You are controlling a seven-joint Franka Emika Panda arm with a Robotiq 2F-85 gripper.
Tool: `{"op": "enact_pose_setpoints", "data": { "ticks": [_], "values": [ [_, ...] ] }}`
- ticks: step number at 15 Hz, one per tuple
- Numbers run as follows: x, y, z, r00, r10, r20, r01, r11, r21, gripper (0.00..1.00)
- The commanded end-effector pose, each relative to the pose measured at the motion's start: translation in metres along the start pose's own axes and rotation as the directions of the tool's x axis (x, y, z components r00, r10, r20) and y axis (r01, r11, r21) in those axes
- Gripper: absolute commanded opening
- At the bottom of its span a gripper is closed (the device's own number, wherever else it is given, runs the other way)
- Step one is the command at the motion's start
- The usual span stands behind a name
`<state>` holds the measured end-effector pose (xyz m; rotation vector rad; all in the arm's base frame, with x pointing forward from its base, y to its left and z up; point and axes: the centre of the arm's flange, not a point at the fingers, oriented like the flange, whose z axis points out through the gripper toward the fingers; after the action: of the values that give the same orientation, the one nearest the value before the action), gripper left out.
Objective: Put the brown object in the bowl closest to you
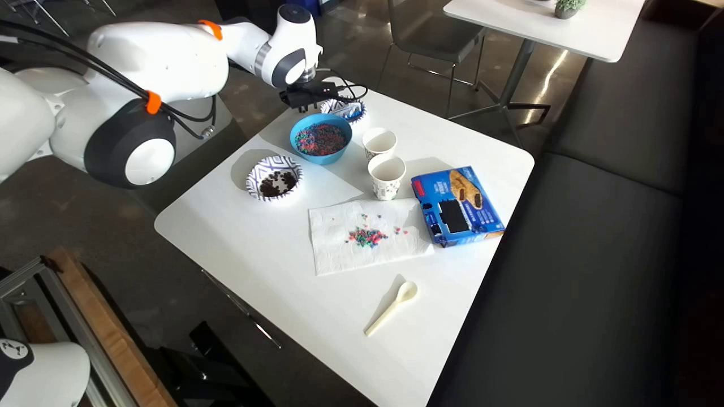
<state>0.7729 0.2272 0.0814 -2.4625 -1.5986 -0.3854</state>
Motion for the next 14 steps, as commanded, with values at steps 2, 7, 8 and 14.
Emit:
{"op": "enact_pose_setpoints", "data": {
  "ticks": [2,7,8,14],
  "values": [
    [0.0309,0.0540,0.0419,1.000,-0.001,-0.026,0.002,1.000,0.009,0.21],
    [0.0318,0.0518,0.0441,1.000,-0.005,-0.020,0.006,1.000,0.010,0.21],
    [0.0318,0.0515,0.0445,1.000,-0.005,-0.019,0.005,1.000,0.011,0.20],
    [0.0312,0.0507,0.0461,1.000,-0.006,-0.018,0.006,1.000,0.011,0.18]
  ]
}}
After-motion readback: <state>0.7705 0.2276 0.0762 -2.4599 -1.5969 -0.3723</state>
